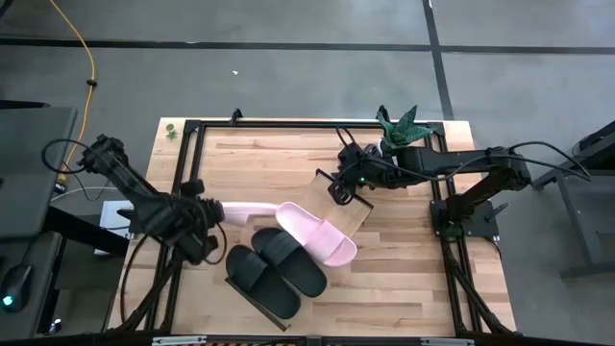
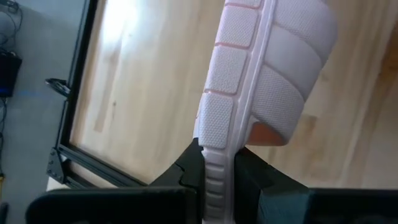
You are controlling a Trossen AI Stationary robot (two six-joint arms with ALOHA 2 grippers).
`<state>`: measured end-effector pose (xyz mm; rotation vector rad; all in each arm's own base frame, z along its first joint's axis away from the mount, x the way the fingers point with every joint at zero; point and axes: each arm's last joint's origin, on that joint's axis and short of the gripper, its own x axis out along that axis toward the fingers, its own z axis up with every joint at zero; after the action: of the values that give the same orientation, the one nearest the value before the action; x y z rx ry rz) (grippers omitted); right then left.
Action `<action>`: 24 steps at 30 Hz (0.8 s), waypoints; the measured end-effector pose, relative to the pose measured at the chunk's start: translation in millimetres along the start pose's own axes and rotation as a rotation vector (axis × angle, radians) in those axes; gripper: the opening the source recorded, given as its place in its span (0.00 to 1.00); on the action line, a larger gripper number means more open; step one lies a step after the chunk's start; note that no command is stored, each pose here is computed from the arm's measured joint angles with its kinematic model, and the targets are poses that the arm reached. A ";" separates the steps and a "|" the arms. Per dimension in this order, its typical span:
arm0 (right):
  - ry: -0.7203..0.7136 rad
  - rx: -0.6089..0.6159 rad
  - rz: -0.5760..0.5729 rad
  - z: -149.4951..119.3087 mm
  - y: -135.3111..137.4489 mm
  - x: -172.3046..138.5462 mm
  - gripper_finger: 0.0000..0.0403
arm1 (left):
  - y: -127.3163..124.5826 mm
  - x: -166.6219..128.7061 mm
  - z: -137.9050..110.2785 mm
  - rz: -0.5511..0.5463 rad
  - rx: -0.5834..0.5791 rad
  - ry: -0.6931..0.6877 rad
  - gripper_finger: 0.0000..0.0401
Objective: Pick and place slides into the shelf
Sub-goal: Put the pink slide on the shelf
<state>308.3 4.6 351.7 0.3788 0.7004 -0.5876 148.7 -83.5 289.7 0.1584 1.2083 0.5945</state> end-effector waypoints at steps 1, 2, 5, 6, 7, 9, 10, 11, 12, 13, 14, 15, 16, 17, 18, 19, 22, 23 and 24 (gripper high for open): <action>-0.001 0.004 -0.002 0.0 -0.1 0.0 0.29 | 4.4 0.2 1.0 0.001 -0.005 -0.006 0.08; -0.003 0.004 -0.005 0.1 -0.1 0.0 0.29 | 8.9 0.2 1.9 0.004 -0.009 -0.014 0.08; -0.010 0.004 -0.014 0.3 -0.4 0.0 0.29 | 22.4 0.5 3.7 0.014 -0.025 -0.035 0.08; -0.012 0.004 -0.016 0.3 -0.5 0.0 0.29 | 26.9 0.5 4.1 0.019 -0.030 -0.042 0.08; -0.014 0.004 -0.019 0.4 -0.6 0.0 0.29 | 31.3 0.7 4.5 0.025 -0.036 -0.049 0.08; -0.018 0.004 -0.024 0.5 -0.7 0.0 0.29 | 39.6 0.9 4.9 0.035 -0.042 -0.059 0.08; -0.021 0.004 -0.029 0.6 -0.8 0.0 0.29 | 43.6 1.1 4.9 0.041 -0.047 -0.065 0.08; -0.024 0.004 -0.033 0.7 -0.9 0.0 0.29 | 47.7 1.2 4.9 0.049 -0.050 -0.070 0.08; -0.026 0.005 -0.036 0.8 -1.1 0.0 0.29 | 51.8 1.3 5.0 0.059 -0.056 -0.076 0.08; -0.027 0.005 -0.037 0.8 -1.1 0.0 0.29 | 55.7 1.5 5.0 0.071 -0.060 -0.084 0.08; -0.027 0.006 -0.037 0.8 -1.1 0.0 0.29 | 59.5 1.3 5.2 0.082 -0.066 -0.090 0.08; -0.027 0.006 -0.037 0.8 -1.1 0.0 0.29 | 63.2 0.6 5.9 0.090 -0.074 -0.096 0.08; -0.026 0.006 -0.037 0.8 -1.1 0.0 0.29 | 66.9 -0.4 7.0 0.102 -0.077 -0.105 0.08; -0.028 0.007 -0.038 0.8 -1.1 0.0 0.29 | 70.5 -1.9 8.3 0.112 -0.081 -0.115 0.08; -0.031 0.014 -0.042 0.9 -1.2 0.0 0.29 | 74.4 -4.0 9.8 0.125 -0.085 -0.127 0.08; -0.033 0.024 -0.045 0.9 -1.3 0.0 0.29 | 78.1 -6.6 11.6 0.138 -0.089 -0.141 0.08; -0.037 0.030 -0.049 1.1 -1.4 -0.1 0.29 | 90.6 -19.2 19.2 0.178 -0.130 -0.203 0.08; -0.040 0.032 -0.047 1.4 -1.2 -0.1 0.29 | 95.4 -25.1 21.8 0.187 -0.143 -0.228 0.08; -0.048 0.037 -0.039 2.3 -0.6 0.1 0.29 | 100.5 -32.3 24.3 0.194 -0.159 -0.258 0.08</action>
<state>309.0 3.0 353.2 0.3853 0.6531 -0.6456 128.8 -11.0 367.8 0.2127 0.8979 0.8105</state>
